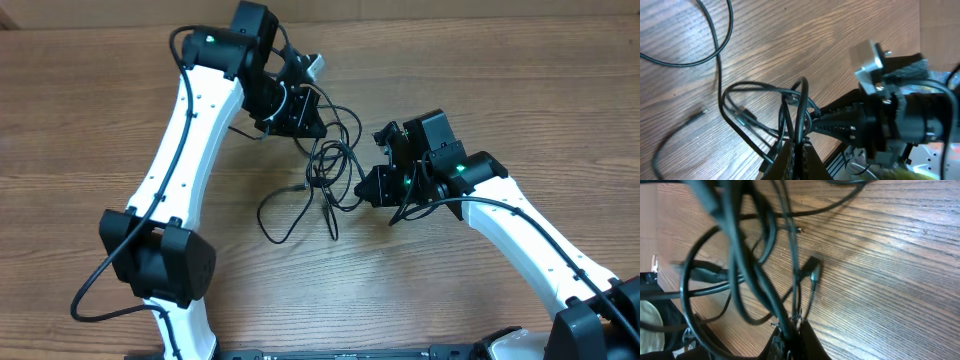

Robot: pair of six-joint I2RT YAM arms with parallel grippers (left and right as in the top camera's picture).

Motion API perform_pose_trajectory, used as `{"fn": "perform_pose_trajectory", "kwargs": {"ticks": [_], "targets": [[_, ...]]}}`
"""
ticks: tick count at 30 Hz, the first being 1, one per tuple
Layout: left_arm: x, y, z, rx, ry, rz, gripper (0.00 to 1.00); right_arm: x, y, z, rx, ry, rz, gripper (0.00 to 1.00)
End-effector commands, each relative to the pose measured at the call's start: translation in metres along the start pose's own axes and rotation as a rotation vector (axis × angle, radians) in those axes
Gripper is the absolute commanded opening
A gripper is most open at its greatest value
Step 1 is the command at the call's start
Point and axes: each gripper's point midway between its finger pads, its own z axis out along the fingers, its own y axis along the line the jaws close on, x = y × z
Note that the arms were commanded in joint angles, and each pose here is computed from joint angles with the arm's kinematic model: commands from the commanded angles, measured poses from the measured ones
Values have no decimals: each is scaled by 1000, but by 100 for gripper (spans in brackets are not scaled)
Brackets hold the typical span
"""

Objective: Untangle cables

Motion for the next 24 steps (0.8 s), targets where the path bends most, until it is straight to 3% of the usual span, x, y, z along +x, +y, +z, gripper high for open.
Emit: {"fn": "perform_pose_trajectory", "kwargs": {"ticks": [1, 12, 19, 24], "targets": [[-6, -26, -46, 23, -127, 67, 4, 2, -2, -3, 27, -8, 0, 4], [0, 7, -86, -195, -213, 24, 4, 2, -2, -3, 27, -5, 2, 4], [11, 59, -103, -496, -225, -202, 4, 2, -4, -3, 38, -9, 5, 4], [24, 91, -125, -715, -263, -374, 4, -3, -31, -6, 190, -56, 140, 4]]}}
